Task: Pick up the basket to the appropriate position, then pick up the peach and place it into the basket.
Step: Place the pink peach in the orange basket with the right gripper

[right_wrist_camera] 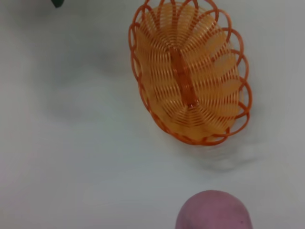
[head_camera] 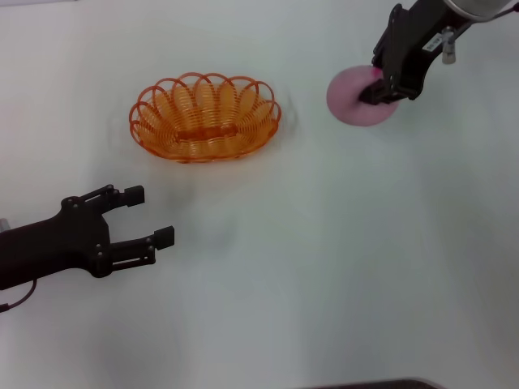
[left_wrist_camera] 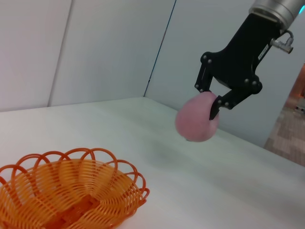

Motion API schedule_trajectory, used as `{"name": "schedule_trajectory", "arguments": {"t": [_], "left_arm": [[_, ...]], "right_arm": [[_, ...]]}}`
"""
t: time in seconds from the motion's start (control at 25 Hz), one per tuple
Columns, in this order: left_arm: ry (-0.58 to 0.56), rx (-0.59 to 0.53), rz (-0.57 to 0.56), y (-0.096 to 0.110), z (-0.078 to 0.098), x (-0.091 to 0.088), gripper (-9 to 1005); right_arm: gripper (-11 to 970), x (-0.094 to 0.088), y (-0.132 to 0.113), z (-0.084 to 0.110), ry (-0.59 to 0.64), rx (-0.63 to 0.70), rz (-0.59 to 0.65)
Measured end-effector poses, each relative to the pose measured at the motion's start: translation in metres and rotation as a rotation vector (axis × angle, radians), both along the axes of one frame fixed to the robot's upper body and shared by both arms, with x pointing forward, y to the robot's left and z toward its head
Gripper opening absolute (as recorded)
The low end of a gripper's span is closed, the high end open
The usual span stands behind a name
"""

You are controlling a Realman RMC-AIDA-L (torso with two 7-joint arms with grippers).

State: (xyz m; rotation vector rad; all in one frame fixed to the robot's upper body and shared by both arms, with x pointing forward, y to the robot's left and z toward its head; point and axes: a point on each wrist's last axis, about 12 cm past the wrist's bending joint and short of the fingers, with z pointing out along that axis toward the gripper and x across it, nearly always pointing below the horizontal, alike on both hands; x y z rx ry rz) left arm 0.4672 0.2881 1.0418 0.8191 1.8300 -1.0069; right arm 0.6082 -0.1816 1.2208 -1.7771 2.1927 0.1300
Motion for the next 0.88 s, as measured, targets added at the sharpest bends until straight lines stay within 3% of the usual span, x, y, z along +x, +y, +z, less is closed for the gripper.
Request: {"name": "schedule_trajectory", "arguments": {"t": [0.28, 0.48, 0.64, 0.88], "left_arm": [[0.0, 0.004, 0.003, 0.0, 0.0, 0.001, 891], [-0.001, 0.004, 0.003, 0.0, 0.0, 0.002, 891], [0.0, 0.008, 0.007, -0.001, -0.001, 0.003, 892], [0.0, 0.004, 0.007, -0.001, -0.001, 0.003, 892]], "right_arm": [[229, 0.002, 0.003, -0.003, -0.003, 0.006, 0.004], [229, 0.003, 0.01, -0.009, 0.001, 0.085, 0.013], [229, 0.009, 0.016, -0.023, 0.003, 0.17, 0.001], [229, 0.016, 0.026, -0.058, 0.011, 0.31, -0.017]]}}
